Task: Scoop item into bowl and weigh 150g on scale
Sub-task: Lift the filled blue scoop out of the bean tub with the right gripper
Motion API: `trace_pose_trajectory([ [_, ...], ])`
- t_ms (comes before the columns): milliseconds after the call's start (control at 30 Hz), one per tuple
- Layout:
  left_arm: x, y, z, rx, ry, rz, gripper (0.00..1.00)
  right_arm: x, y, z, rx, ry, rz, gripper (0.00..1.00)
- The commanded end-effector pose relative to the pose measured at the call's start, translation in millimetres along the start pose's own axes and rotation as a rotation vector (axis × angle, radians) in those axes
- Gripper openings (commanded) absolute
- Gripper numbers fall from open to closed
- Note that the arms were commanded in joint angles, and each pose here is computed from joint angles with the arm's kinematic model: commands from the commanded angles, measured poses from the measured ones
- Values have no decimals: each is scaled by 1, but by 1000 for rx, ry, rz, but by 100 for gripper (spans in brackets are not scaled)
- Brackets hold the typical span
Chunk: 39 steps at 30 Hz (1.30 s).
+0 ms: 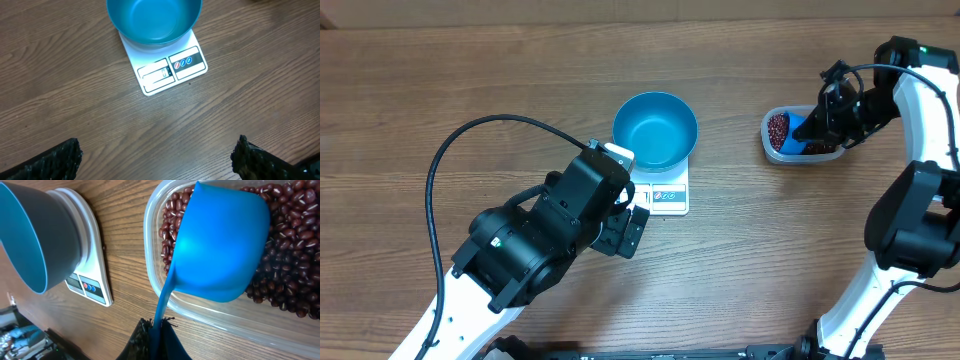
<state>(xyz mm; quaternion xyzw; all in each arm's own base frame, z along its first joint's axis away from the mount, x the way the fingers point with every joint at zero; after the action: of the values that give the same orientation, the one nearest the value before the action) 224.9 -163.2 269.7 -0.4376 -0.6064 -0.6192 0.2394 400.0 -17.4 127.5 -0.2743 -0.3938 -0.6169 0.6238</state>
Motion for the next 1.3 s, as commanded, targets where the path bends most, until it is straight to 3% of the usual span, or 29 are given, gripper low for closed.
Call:
trace_pose_trajectory([
  [0, 8, 7, 1, -10, 0, -35, 100, 6, 2, 7, 38, 90, -56, 4],
  [300, 8, 7, 1, -10, 0, -35, 100, 28, -5, -12, -43, 139, -115, 4],
  [767, 8, 7, 1, -10, 0, -35, 100, 12, -14, -14, -72, 180, -98, 4],
  [1267, 8, 7, 1, -10, 0, -35, 100, 26, -13, -4, -43, 293, -167, 4],
])
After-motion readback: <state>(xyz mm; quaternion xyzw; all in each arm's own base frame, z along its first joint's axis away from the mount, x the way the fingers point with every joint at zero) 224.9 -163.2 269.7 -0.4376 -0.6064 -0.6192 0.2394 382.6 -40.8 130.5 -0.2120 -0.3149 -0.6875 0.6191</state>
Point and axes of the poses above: each gripper's point midway between its finger pads, its own x axis back along the fingers, its own z axis along the line the jaws close on, y = z × x, the point moved 1 cm from there along x, back along the fingers, and after that the axes turned 10 degrees about x, right-handed, at the moved point
